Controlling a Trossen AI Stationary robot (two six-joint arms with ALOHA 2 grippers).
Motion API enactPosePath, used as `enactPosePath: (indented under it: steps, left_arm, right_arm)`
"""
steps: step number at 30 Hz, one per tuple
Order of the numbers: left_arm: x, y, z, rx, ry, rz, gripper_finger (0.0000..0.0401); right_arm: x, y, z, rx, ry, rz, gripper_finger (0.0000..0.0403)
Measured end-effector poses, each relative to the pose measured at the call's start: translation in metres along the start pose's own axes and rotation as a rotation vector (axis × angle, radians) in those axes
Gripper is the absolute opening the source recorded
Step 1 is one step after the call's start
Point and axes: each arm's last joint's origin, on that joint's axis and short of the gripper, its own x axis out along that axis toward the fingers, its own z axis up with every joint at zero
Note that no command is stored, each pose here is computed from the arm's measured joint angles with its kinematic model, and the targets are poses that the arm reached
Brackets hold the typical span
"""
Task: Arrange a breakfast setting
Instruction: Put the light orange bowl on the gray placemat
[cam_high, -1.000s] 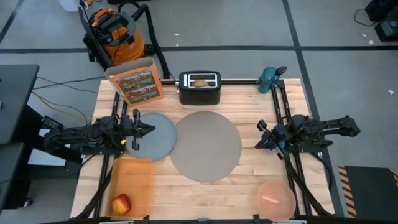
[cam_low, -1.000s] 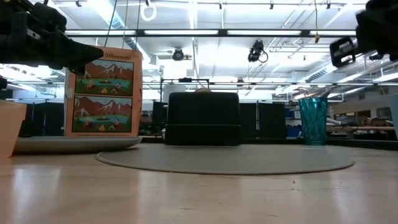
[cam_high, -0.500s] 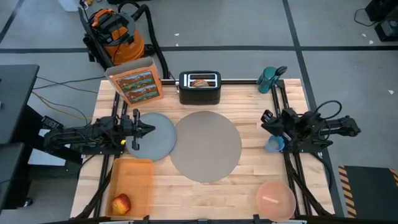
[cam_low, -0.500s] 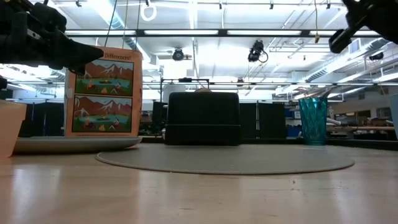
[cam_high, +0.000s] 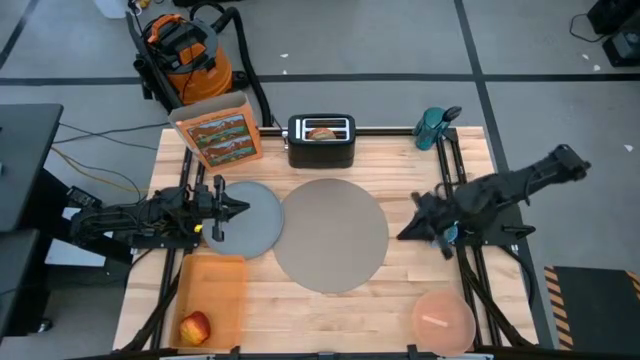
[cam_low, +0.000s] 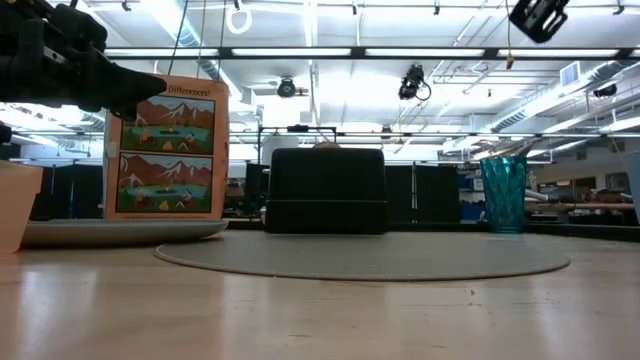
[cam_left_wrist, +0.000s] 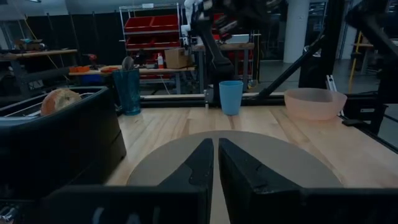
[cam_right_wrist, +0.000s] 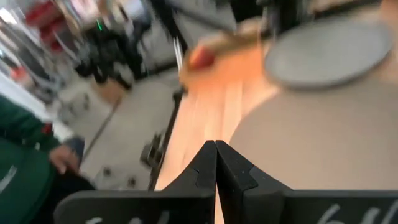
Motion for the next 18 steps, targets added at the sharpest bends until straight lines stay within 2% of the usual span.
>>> enactPosePath:
  steps: [4, 10, 18]
  left_arm:
    - [0.000, 0.000, 0.000, 0.000, 0.000, 0.000, 0.0032]
    - [0.000, 0.000, 0.000, 0.000, 0.000, 0.000, 0.0032]
    - [0.000, 0.000, 0.000, 0.000, 0.000, 0.000, 0.0032]
  right_arm:
    - [0.029, 0.030, 0.008, 0.112, 0.183, -0.043, 0.0007]
    - [0.067, 0.081, 0.003, 0.374, 0.401, -0.138, 0.0007]
    - [0.099, 0.136, -0.031, 0.847, 0.621, -0.452, 0.0013]
